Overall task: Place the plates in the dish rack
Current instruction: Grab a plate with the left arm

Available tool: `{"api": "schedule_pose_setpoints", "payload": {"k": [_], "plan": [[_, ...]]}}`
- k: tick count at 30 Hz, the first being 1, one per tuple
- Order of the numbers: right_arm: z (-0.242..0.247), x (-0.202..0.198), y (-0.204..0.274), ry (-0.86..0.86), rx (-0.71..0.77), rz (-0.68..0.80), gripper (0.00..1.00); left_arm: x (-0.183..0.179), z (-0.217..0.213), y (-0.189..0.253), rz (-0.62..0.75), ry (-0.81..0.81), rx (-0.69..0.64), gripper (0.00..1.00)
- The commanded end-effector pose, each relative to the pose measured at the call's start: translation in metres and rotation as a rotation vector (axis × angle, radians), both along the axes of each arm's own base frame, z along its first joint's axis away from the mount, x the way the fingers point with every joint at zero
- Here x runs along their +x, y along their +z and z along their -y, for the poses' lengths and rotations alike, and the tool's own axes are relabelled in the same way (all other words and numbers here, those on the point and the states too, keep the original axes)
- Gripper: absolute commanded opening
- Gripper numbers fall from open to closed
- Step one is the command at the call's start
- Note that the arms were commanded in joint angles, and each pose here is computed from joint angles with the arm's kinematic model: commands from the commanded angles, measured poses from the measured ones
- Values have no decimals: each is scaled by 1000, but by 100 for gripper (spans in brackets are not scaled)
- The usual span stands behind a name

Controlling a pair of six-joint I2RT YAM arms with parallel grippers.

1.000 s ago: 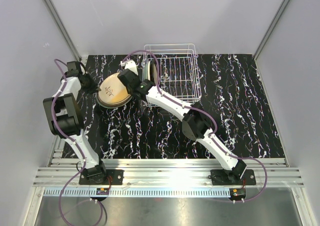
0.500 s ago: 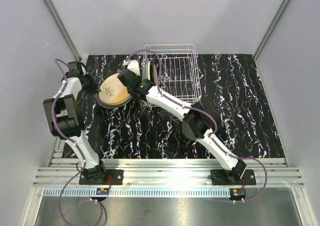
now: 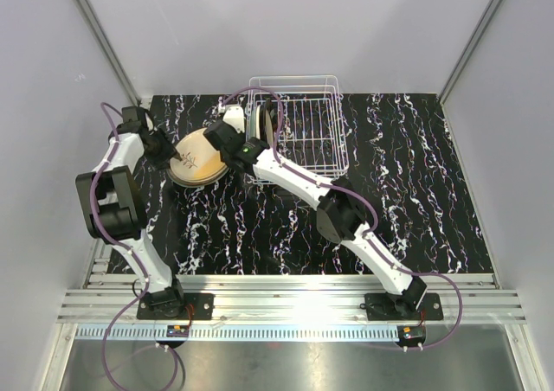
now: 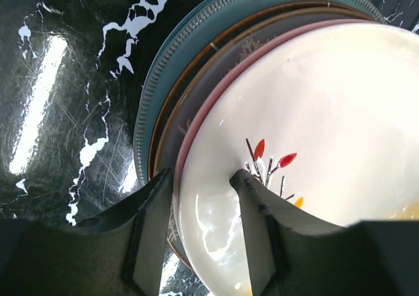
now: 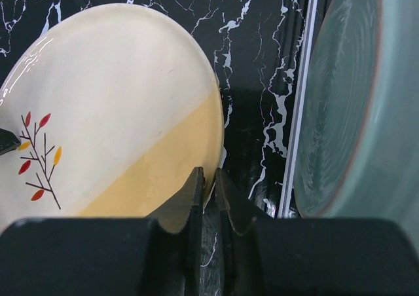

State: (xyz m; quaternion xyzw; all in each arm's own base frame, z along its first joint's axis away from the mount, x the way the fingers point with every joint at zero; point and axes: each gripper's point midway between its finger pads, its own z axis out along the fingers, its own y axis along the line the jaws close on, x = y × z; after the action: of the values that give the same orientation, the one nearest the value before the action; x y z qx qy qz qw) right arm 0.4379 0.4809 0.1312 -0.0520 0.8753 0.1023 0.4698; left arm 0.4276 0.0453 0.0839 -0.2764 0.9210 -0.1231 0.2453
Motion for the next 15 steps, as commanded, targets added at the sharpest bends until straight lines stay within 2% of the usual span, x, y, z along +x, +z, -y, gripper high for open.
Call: {"api": "schedule_pose_setpoints", "payload": {"k": [1,5,10,15], "plan": [[-22,-25,73,50,144,56,0,-14,11,10,-20,-35,-15,48],[-21,-27,88,56,168,66,0,-13,10,19,-3,-32,-4,58],[-16,-31,91,48,169,54,0,-13,8,40,47,-33,16,64],[-10,-37,86,42,172,28,0,-11,11,56,99,-49,10,65]]}}
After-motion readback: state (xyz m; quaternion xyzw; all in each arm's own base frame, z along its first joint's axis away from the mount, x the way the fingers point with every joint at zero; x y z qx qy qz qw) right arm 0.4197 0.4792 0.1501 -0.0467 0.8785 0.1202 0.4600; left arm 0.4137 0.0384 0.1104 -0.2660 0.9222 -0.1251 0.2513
